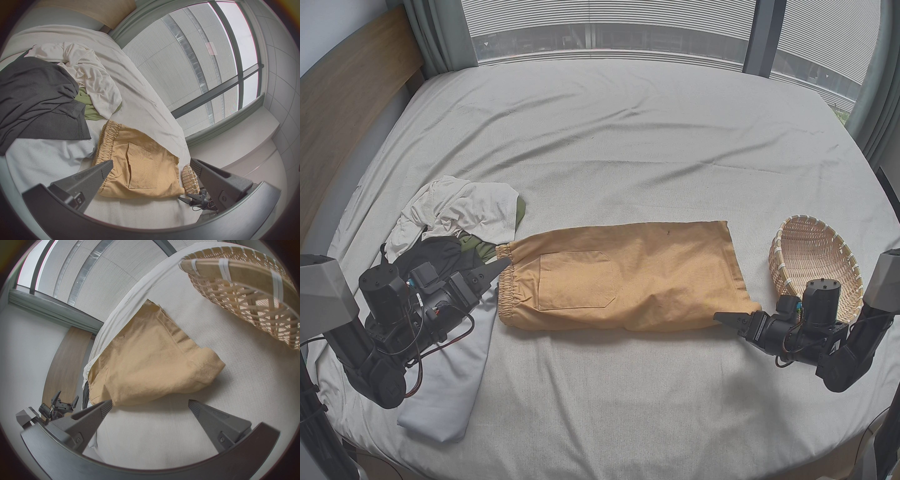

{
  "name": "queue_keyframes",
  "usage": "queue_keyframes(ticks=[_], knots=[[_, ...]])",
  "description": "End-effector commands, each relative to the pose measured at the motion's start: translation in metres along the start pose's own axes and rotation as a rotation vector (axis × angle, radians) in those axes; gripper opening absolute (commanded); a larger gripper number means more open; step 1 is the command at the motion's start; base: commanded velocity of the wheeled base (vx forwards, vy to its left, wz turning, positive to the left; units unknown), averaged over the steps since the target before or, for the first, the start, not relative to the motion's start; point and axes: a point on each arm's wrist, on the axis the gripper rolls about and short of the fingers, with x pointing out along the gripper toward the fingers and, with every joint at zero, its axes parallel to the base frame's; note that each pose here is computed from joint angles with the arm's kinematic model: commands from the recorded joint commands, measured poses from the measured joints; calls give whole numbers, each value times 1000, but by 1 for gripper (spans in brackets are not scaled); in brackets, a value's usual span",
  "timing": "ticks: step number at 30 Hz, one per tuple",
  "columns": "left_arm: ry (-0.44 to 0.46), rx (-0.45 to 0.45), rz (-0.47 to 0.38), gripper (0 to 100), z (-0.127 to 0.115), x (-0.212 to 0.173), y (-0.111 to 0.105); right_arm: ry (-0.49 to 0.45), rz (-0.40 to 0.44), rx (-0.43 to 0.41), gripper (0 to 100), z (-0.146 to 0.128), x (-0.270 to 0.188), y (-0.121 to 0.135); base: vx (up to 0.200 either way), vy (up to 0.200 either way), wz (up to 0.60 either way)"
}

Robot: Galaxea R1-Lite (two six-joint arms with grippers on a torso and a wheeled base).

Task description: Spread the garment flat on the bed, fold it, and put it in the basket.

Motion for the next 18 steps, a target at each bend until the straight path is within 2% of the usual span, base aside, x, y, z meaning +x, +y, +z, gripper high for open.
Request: queue_keyframes(ticks=[1,5,9,18], knots=[[3,-2,3,100,-1,0,1,6,-36,16,100,-2,18,-13,0,0,0],[6,-4,6,100,-2,-1,1,-15,-46,12,100,1,25,-15,0,0,0],[4,-1,4,100,-1,-1,0,-76,-39,16,100,14,34,-11,0,0,0],[3,-1,3,100,-1,-2,0,-152,9,15,100,27,42,-5,0,0,0]])
